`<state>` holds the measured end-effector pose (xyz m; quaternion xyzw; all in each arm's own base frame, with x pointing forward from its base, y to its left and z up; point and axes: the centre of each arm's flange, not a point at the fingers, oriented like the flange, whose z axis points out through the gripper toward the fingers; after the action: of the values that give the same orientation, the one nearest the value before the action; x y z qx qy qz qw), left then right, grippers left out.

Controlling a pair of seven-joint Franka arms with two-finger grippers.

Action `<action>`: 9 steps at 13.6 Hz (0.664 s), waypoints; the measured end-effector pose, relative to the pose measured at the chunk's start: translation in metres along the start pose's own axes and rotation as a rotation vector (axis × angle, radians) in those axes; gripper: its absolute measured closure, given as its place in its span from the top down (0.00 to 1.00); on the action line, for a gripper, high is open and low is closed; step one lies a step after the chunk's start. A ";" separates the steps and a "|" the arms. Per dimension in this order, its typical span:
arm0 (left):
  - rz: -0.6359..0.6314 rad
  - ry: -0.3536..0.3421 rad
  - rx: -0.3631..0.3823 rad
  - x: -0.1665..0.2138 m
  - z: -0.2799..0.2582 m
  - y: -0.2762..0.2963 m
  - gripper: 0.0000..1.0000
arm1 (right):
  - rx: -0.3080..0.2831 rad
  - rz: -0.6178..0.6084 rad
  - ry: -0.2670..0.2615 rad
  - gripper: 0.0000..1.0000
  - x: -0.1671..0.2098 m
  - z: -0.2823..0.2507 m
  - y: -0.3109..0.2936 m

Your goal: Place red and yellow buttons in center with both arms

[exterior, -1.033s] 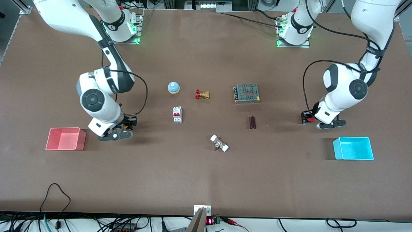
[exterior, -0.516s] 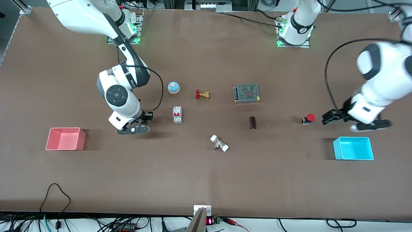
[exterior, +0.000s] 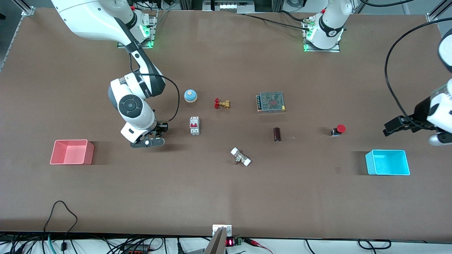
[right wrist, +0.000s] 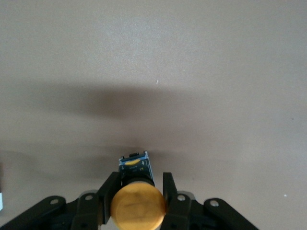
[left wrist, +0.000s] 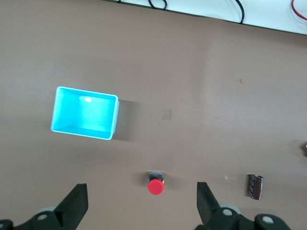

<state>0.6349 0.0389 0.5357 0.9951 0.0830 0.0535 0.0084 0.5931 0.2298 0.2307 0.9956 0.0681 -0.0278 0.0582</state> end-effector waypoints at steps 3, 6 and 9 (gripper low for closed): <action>0.004 -0.013 0.006 -0.004 -0.017 -0.005 1.00 | 0.004 -0.003 -0.003 0.44 0.000 0.011 -0.002; 0.008 -0.015 -0.002 -0.012 -0.035 -0.006 1.00 | 0.004 -0.003 -0.002 0.48 0.000 0.011 -0.002; 0.020 -0.033 -0.006 -0.018 -0.040 0.000 1.00 | 0.005 -0.003 -0.001 0.64 0.001 0.011 -0.002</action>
<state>0.6129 0.0367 0.5733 0.9966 0.0730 0.0376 0.0123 0.5928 0.2308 0.2191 0.9956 0.0694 -0.0286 0.0559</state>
